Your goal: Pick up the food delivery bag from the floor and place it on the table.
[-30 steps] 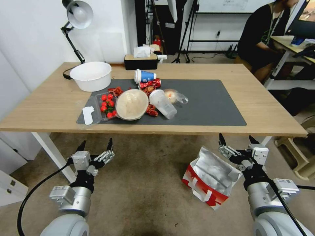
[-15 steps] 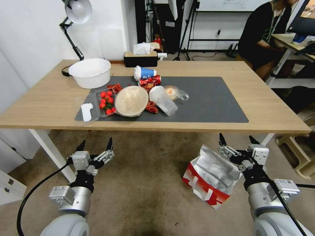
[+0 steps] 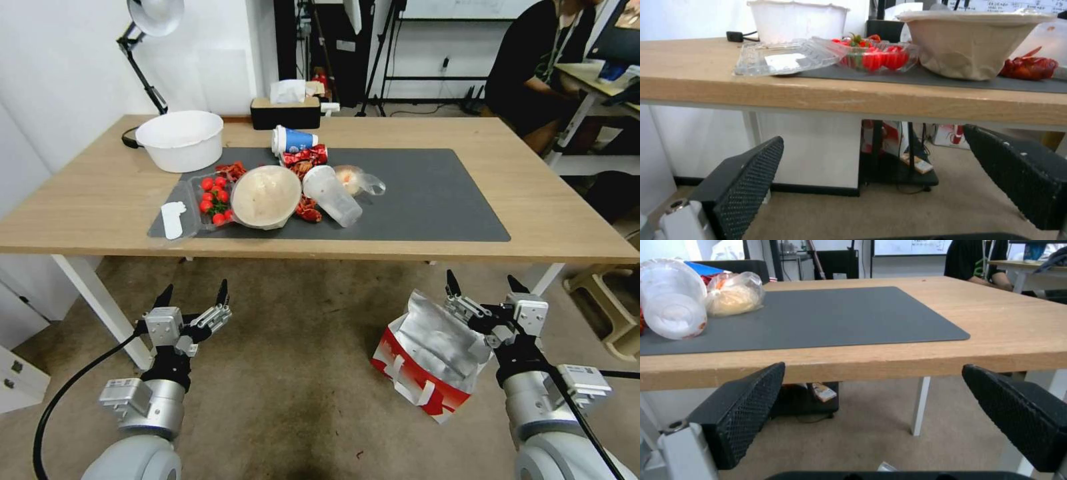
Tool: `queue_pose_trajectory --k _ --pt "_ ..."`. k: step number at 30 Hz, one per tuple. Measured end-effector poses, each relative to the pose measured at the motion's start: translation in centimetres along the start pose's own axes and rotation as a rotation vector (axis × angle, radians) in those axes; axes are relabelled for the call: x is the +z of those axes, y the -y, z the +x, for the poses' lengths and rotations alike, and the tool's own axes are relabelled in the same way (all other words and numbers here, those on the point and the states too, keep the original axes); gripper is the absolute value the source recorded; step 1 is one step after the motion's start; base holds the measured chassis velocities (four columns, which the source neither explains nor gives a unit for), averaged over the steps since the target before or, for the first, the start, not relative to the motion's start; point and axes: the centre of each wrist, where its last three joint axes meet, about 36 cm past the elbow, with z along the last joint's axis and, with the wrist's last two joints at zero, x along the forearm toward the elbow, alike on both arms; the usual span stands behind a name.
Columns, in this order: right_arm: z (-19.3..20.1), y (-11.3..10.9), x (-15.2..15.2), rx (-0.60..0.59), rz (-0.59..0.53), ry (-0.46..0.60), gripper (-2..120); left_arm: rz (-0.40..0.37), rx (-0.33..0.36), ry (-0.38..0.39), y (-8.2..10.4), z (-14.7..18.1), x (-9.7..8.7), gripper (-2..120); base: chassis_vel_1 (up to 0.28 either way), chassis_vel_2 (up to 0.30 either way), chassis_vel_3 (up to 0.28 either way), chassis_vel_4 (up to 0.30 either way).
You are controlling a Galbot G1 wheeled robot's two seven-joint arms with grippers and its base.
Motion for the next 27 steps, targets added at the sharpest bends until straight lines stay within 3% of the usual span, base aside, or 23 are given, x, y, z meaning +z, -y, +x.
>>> queue_pose_trajectory --k 27 --pt "-0.2 -0.2 1.1 -0.02 0.0 0.062 100 -0.001 -0.003 -0.001 -0.1 -0.1 -0.2 100 0.0 0.0 0.0 0.0"
